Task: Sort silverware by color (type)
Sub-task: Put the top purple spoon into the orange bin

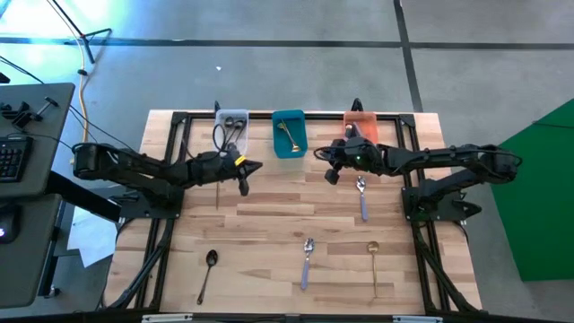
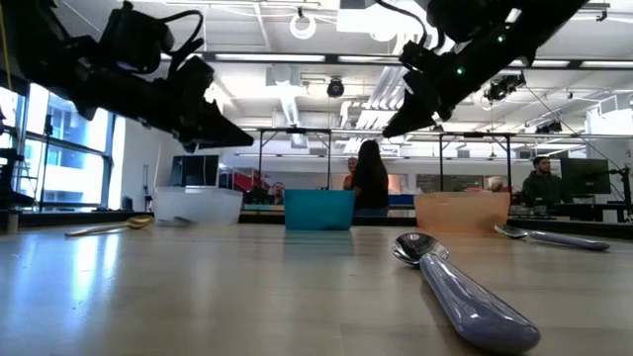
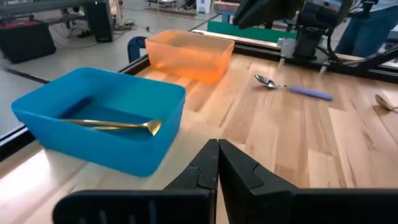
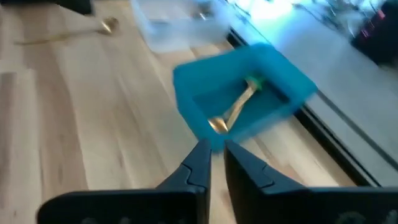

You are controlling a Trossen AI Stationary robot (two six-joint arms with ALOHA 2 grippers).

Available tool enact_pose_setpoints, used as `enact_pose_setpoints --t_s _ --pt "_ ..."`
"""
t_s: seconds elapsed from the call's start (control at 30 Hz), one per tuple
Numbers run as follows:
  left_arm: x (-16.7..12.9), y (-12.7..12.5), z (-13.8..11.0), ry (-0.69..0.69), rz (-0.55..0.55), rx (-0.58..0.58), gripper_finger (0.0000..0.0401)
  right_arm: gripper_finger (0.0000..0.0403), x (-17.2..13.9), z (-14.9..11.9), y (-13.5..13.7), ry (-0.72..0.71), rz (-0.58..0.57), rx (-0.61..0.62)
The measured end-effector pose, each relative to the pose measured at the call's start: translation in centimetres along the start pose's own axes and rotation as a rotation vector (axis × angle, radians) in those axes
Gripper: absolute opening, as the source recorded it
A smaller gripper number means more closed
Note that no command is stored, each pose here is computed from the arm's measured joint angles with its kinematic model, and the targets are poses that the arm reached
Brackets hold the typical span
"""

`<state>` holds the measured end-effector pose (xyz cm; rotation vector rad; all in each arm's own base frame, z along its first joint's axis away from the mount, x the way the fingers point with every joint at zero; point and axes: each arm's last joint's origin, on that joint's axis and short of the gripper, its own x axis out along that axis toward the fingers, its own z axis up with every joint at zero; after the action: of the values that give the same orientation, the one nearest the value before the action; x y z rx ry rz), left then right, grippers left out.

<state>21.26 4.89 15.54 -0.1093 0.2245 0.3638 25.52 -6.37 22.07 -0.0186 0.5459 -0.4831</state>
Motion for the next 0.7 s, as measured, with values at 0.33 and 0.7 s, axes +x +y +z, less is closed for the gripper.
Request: enact_pose_setpoints --t_s 0.33,0.7 --pt "-0.3 0.2 -1.3 0.028 0.002 0.034 0.0001 0.0123 -2.8 -2.5 2.1 0.446 -0.161 0.286" --pt "0.1 0.5 -1.3 -0.004 0.013 0.051 0.0001 0.0139 -4.2 -8.2 2.7 0.754 -0.313 0.692"
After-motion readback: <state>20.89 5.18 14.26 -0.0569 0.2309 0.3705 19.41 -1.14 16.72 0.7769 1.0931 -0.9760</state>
